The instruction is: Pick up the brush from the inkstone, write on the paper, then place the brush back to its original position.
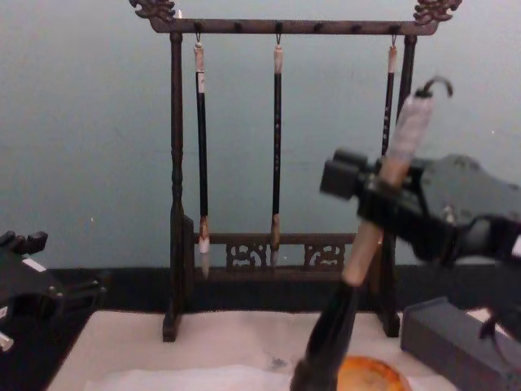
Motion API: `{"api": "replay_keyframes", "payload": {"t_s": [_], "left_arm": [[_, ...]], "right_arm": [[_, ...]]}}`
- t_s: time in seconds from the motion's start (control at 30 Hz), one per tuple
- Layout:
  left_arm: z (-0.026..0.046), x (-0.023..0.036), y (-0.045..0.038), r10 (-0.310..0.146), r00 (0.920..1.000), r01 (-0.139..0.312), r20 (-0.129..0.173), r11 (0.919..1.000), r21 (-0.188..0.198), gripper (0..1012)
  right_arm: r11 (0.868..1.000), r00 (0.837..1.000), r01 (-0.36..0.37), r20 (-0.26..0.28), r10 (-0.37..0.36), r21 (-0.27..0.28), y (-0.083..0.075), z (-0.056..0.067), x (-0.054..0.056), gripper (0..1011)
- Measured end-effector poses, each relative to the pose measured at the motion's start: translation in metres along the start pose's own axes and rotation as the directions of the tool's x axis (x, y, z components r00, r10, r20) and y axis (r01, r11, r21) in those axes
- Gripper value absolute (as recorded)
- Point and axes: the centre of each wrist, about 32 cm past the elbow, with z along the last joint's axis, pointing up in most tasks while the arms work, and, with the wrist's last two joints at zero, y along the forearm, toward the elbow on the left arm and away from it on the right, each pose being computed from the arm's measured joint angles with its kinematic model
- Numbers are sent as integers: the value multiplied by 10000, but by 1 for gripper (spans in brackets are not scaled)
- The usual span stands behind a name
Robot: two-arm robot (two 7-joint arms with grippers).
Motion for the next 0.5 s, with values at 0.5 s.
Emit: {"api": "replay_keyframes", "payload": {"t_s": [0.5], "left_arm": [[0,0,0,1,10000,-1,0,10000,-1,1010]], "right_arm": [[9764,9670,2119,-1538,-2032,420,-5,43,361,151]]}}
